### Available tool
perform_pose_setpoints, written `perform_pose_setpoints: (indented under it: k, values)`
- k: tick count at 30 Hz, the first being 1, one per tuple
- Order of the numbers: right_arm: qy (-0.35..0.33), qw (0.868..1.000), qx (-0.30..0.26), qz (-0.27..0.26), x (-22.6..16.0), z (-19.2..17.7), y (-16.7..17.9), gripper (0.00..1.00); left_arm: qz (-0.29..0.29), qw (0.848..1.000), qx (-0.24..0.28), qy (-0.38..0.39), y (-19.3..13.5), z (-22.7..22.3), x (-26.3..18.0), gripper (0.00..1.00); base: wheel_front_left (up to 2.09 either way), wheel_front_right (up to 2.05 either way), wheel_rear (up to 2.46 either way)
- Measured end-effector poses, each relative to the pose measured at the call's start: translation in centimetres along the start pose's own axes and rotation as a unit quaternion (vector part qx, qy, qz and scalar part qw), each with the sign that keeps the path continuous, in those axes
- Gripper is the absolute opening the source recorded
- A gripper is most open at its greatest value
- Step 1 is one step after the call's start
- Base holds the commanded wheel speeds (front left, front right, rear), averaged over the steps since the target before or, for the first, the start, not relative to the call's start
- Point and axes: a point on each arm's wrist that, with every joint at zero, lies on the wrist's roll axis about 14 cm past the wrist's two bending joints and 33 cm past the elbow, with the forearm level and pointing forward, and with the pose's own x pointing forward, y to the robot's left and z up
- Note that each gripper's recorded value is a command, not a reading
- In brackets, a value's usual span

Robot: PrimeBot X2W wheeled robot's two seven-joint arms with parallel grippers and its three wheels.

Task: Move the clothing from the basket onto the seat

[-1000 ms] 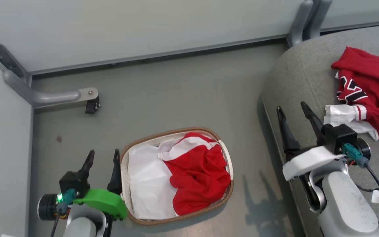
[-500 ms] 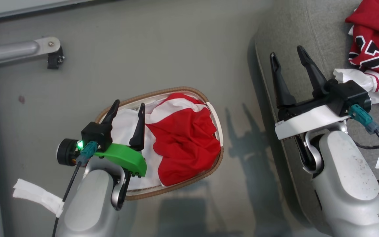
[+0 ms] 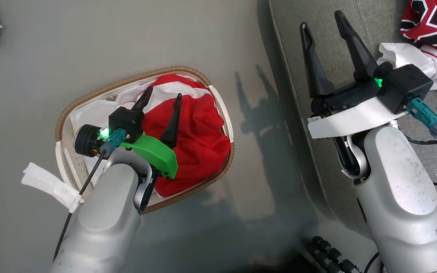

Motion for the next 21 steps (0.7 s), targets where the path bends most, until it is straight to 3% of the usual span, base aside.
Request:
perform_pose_setpoints:
  k: [13, 21]
  values:
    - [0.015, 1.0, -0.015, -0.008, 0.2, -1.9, -1.6, 1.0, -0.069, 0.992, -0.038, 0.096, -3.0, -7.4, 3.0, 1.0, 0.0, 0.0, 0.0]
    - [0.028, 0.999, -0.022, -0.007, 0.0, -3.1, -1.8, 1.0, -0.065, 0.983, -0.025, 0.169, -2.1, -12.0, 2.8, 1.0, 0.0, 0.0, 0.0]
